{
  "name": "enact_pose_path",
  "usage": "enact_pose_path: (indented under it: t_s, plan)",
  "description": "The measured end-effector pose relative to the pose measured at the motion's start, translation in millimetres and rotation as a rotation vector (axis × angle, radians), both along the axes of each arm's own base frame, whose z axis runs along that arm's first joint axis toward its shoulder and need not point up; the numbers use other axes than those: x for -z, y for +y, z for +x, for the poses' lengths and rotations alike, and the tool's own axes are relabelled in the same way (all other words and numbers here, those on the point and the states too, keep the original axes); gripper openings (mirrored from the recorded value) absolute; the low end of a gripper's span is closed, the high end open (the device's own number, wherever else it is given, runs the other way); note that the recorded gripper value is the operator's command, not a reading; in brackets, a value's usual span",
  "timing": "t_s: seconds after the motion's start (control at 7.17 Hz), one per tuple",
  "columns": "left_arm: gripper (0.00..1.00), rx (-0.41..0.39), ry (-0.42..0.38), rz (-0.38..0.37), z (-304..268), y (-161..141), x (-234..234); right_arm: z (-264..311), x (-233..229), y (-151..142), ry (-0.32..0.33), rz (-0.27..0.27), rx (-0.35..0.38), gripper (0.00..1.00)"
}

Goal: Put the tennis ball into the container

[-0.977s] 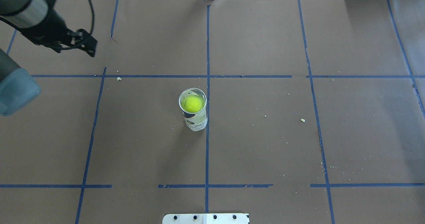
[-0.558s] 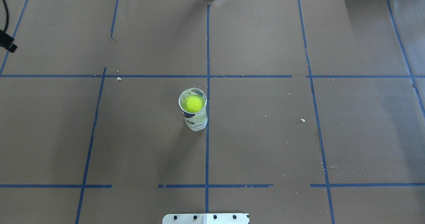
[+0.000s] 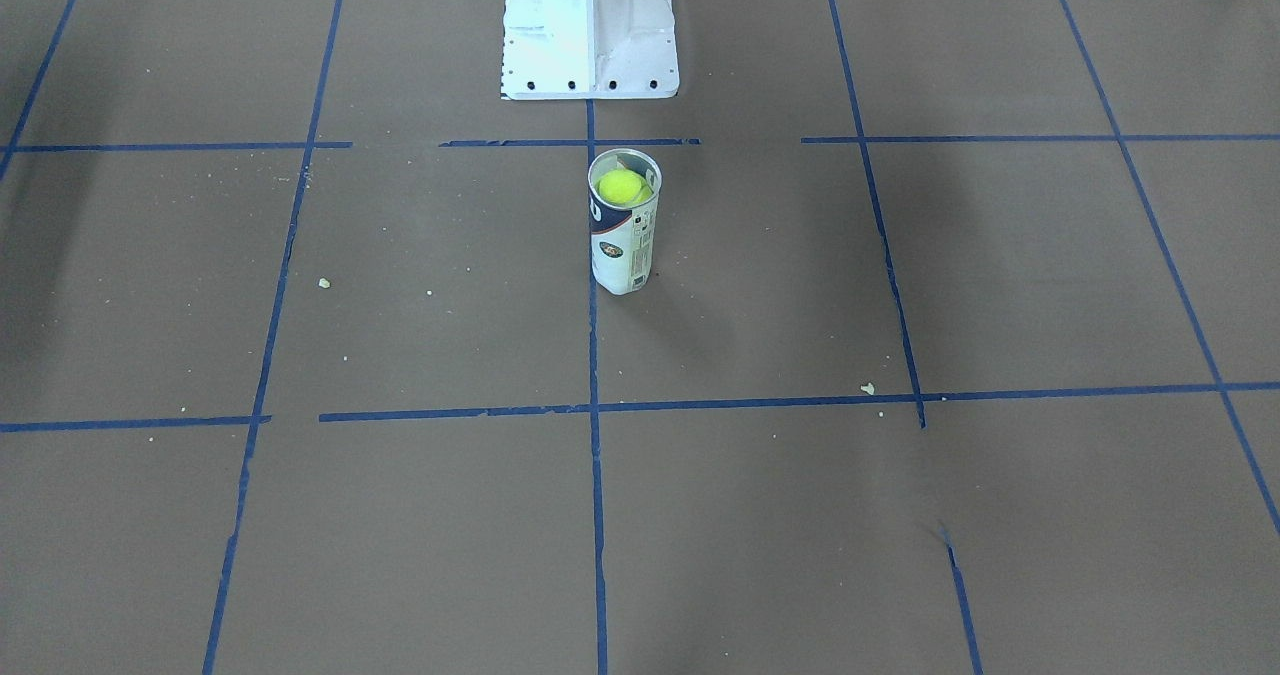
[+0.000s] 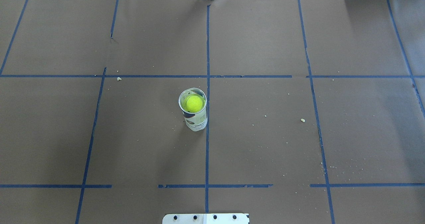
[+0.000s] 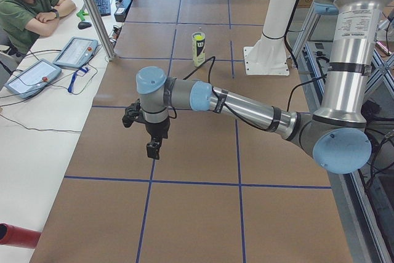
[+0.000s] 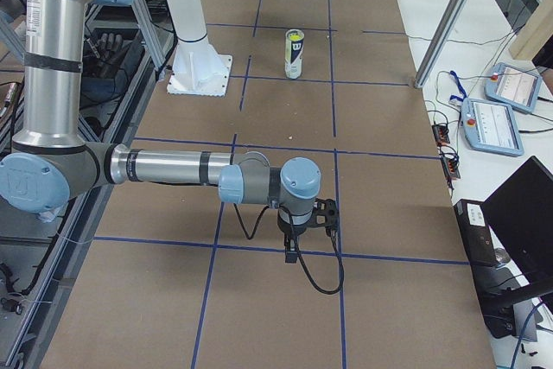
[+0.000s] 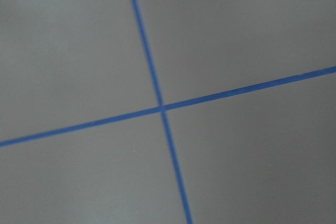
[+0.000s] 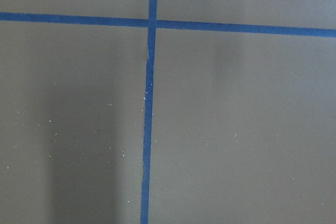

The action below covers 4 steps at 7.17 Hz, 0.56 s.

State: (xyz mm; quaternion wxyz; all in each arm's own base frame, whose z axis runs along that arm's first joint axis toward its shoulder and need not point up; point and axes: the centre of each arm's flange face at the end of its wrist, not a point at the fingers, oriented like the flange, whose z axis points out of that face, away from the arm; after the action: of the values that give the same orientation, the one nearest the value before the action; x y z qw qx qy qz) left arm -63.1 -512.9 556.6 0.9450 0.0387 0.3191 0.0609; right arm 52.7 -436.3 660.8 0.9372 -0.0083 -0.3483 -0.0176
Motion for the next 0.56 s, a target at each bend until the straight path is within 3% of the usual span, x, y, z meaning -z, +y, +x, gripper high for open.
enact_pose_path:
  t_s: [0.56]
  plan:
    - [1.0,0.038,0.038,-0.154,-14.0,41.4,-71.6,0.0,0.0,0.0,0.0,0.0,0.0,1.0]
